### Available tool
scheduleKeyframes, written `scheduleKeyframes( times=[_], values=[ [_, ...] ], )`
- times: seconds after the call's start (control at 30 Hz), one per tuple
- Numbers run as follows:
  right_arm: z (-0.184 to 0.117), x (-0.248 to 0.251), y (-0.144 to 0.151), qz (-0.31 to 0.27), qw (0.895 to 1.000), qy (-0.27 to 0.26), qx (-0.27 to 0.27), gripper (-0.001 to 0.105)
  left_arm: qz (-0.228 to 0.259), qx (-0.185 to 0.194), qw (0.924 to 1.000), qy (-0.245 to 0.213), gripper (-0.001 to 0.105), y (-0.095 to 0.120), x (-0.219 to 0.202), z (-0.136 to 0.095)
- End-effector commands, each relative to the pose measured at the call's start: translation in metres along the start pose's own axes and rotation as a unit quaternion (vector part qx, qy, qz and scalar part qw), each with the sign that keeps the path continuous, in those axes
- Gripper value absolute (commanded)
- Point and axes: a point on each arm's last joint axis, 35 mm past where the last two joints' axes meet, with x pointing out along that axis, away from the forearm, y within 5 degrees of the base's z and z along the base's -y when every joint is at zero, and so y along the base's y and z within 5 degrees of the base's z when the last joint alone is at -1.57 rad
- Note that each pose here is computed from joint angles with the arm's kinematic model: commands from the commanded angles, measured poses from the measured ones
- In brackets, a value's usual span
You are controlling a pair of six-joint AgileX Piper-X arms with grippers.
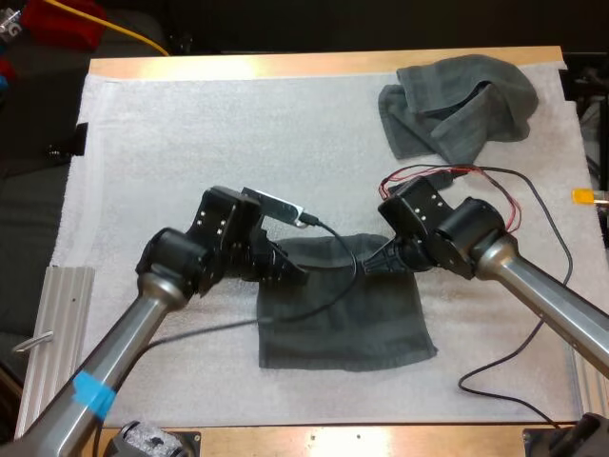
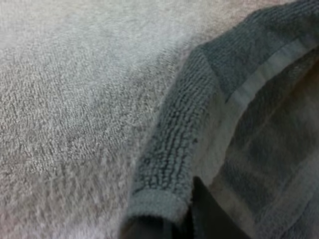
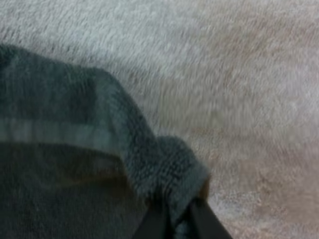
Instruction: Pick towel from pile, fold and stack
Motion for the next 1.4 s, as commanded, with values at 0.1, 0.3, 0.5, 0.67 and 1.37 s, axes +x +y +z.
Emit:
scheduleKeyframes(
  times=[0.1, 0.3, 0.5, 0.67, 1.37],
  values=[
    [0.006, 0.013, -0.008, 0.012, 0.999, 0.0, 0.036, 0.001, -0.009, -0.016, 0.9998, 0.009, 0.0, 0.013, 0.018, 0.01],
    [0.01, 0.037, -0.02, 0.022, 0.997, 0.013, 0.075, 0.001, -0.044, -0.047, 0.9974, 0.032, 0.0, 0.033, 0.049, 0.02],
    [0.013, 0.054, -0.029, 0.017, 0.996, 0.018, 0.091, 0.001, -0.055, -0.074, 0.9943, 0.052, 0.006, 0.053, 0.074, 0.024],
    [0.016, 0.065, -0.03, 0.016, 0.994, 0.015, 0.103, 0.002, -0.074, -0.102, 0.99, 0.063, 0.037, 0.07, 0.086, 0.026],
    [0.037, 0.068, -0.033, 0.004, 0.991, -0.075, 0.113, 0.058, -0.113, -0.118, 0.9862, -0.025, 0.067, 0.071, 0.085, 0.048]
  ],
)
